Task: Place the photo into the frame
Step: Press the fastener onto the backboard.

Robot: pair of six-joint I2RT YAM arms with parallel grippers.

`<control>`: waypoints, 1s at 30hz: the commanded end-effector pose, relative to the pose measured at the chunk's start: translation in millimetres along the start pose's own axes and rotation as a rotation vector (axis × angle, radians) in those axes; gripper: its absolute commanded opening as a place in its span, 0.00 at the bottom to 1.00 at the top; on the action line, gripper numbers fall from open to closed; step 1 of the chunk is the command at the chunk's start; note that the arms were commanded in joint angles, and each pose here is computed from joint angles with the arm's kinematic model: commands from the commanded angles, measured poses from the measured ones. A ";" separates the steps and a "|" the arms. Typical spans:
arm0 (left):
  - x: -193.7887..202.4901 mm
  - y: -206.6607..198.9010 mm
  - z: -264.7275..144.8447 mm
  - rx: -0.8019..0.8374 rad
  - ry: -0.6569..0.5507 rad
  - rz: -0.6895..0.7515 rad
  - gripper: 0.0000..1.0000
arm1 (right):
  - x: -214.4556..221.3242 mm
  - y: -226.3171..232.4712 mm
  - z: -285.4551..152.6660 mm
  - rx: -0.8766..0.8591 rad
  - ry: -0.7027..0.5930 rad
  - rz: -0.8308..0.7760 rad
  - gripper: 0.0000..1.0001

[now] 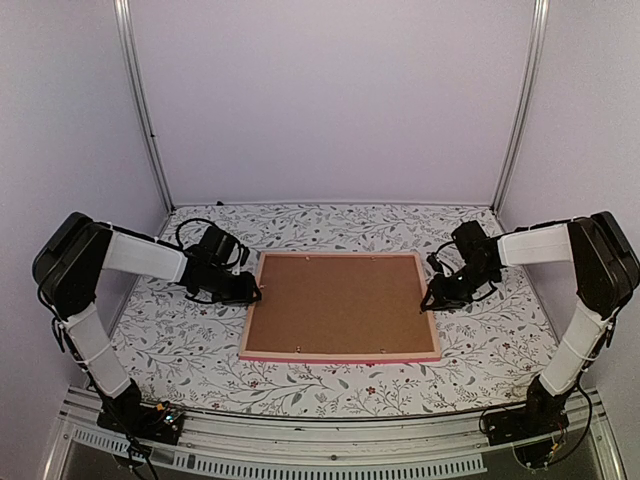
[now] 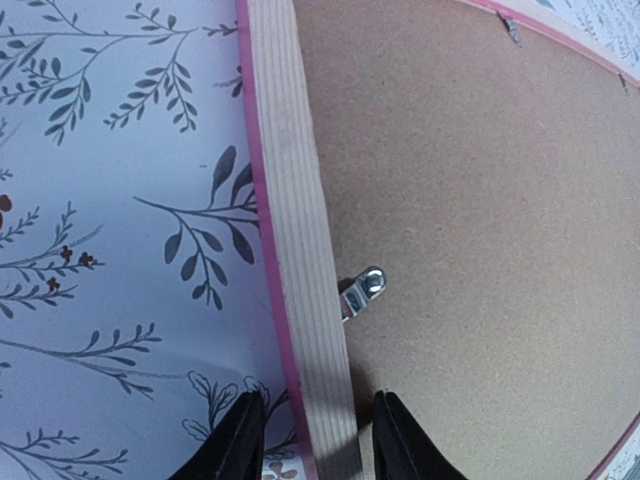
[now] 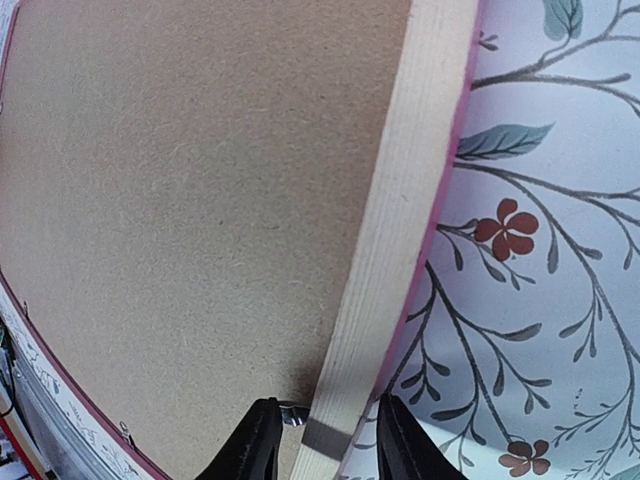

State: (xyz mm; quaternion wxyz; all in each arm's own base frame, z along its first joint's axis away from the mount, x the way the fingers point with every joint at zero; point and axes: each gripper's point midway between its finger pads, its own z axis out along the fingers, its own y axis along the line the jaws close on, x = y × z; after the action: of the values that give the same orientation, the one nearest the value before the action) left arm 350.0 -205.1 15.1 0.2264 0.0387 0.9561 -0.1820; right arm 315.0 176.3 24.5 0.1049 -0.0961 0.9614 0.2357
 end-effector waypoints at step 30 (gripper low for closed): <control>7.1 -0.1 6.5 -0.016 0.040 0.030 0.39 | 2.5 -11.4 6.4 0.051 0.056 -0.029 0.35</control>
State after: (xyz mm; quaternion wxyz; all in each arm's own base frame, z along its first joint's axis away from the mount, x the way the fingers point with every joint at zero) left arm 350.5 -205.9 15.3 0.2255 0.0458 0.9565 -0.1794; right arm 323.5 174.8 19.1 0.1012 -0.1011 0.9648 0.2209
